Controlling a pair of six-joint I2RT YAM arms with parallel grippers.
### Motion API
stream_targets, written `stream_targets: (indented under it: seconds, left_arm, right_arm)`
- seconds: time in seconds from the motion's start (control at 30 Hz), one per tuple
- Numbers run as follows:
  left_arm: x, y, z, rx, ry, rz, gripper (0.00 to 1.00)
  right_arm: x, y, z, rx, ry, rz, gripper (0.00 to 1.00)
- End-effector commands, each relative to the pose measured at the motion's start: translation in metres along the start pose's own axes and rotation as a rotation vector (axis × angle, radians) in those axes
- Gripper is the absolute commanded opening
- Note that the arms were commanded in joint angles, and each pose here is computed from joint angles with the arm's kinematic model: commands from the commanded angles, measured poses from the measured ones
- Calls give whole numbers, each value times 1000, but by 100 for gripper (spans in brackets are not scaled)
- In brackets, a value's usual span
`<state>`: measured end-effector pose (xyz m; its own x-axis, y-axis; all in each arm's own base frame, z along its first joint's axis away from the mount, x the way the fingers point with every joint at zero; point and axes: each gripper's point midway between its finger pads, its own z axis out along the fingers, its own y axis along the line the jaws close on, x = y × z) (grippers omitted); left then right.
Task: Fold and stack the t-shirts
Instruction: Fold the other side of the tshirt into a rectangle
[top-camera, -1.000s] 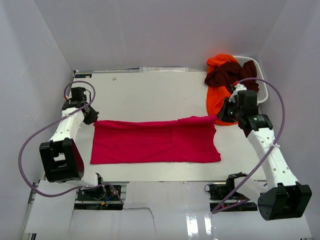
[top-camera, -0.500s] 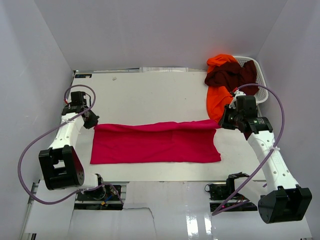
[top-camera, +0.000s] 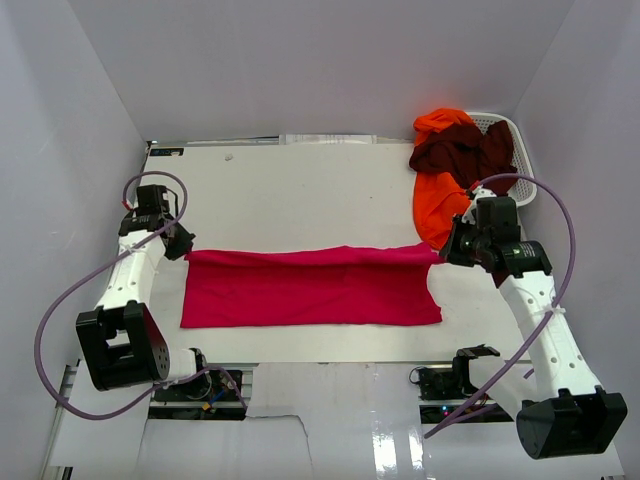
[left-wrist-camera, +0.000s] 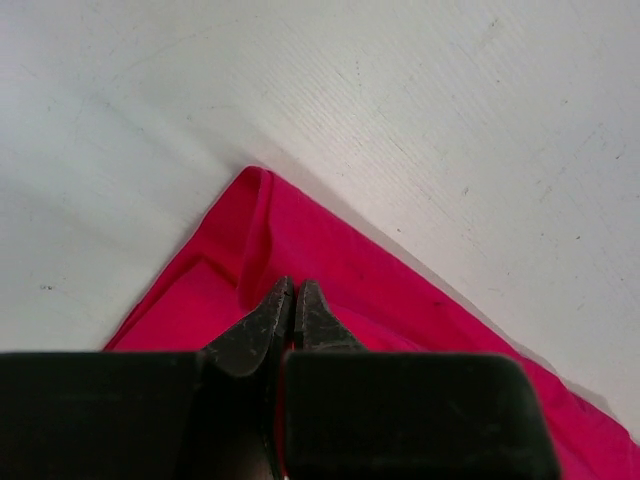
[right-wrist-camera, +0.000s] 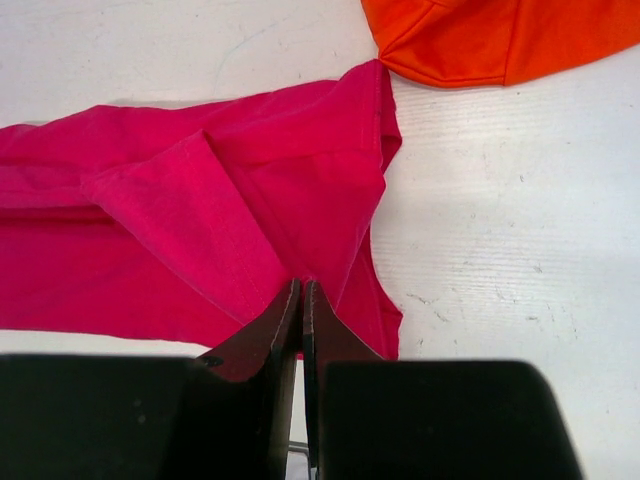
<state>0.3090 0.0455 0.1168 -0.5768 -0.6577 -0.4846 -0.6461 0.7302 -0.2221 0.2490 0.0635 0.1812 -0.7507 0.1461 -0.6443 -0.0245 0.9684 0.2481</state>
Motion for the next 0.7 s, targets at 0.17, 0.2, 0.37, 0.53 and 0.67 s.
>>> stream_targets:
  seconds: [0.17,0.2,0.37,0.53,0.67]
  left_arm:
    - [-13,4,-22,22,-58,-12,0]
    - [-12,5,-23,21,-55,-11,0]
    - [-1,6,-23,38,-24,-11,0]
    - [21,6,-22,75,32,-33,0]
    - [26,8,-25,79,34,-33,0]
  right_arm:
    - [11,-1,-13,-5,12,15,8]
    - [12,0,-14,-12,15,14,8]
    - [32,4,-12,-50,90,23,8]
    - [45,6,-15,-66,110,46,8]
    - [56,9,-19,-89,137,57,8]
